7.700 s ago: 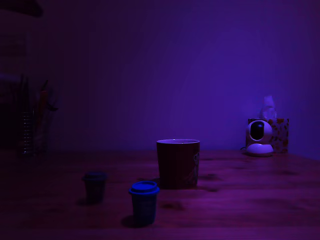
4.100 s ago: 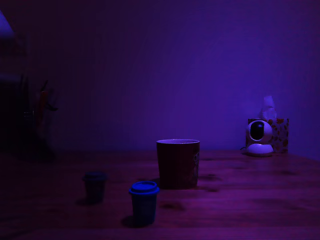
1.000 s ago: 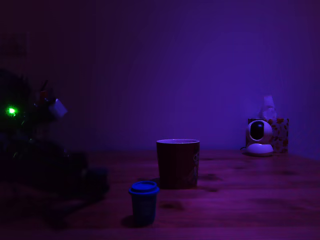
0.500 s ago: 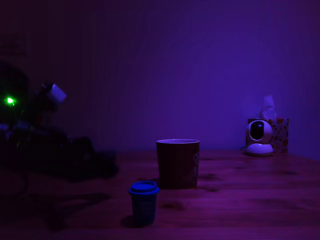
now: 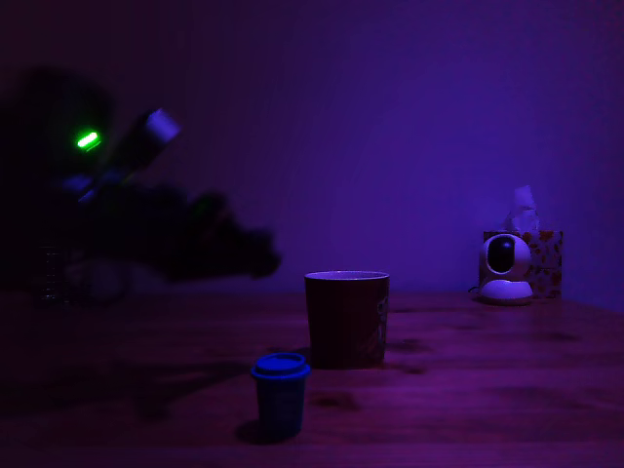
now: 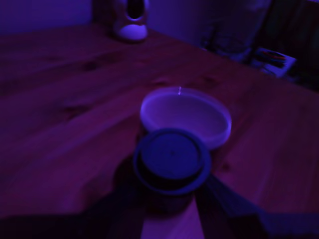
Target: Pick up the coffee capsules on the table and drop them inside the coffee cup
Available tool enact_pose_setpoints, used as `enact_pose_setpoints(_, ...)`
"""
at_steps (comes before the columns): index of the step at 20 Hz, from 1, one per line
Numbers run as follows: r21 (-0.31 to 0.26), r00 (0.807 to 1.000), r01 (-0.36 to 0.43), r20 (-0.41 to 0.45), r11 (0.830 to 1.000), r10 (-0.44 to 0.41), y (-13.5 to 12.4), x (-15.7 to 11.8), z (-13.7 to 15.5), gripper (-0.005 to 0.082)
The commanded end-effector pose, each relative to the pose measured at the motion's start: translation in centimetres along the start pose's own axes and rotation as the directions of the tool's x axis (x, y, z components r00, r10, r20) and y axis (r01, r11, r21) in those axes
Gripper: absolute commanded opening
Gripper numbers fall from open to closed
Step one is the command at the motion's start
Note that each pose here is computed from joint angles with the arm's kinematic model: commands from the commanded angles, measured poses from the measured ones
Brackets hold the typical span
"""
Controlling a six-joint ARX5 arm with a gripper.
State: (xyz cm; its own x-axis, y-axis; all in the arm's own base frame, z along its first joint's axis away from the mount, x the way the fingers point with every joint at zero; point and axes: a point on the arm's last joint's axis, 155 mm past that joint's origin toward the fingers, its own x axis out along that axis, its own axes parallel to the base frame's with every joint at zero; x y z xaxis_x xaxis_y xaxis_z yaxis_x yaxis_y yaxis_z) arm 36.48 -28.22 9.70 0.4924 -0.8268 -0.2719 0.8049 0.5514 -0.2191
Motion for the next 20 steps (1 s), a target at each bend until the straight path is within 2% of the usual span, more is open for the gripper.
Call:
enact_pose_setpoints(1, 0.001, 1.000, 0.013, -0.016, 1.000, -0.013, -0.3, 0.4, 1.1, 0.0178)
enact_pose_setpoints(4, 0.007, 0.996, 0.034, -0.089, 0.999, -0.033, -0.5, 1.6, 2.2, 0.0178)
enact_pose_setpoints(6, 0.055, 0.991, 0.056, -0.128, 0.997, -0.048, -1.1, 2.2, 2.9, 0.0178)
enact_pose_setpoints(7, 0.056, 0.989, 0.063, -0.138, 0.996, -0.055, -1.4, 2.5, 3.4, 0.0178)
enact_pose_setpoints(10, 0.116, 0.986, 0.069, -0.161, 0.991, -0.049, -2.1, 3.5, 4.3, 0.0178)
enact_pose_setpoints(13, 0.148, 0.985, 0.070, -0.168, 0.986, -0.045, -2.7, 4.2, 4.7, 0.0178)
enact_pose_setpoints(20, 0.161, 0.982, 0.066, -0.186, 0.985, -0.036, -3.0, 5.7, 4.7, 0.0178)
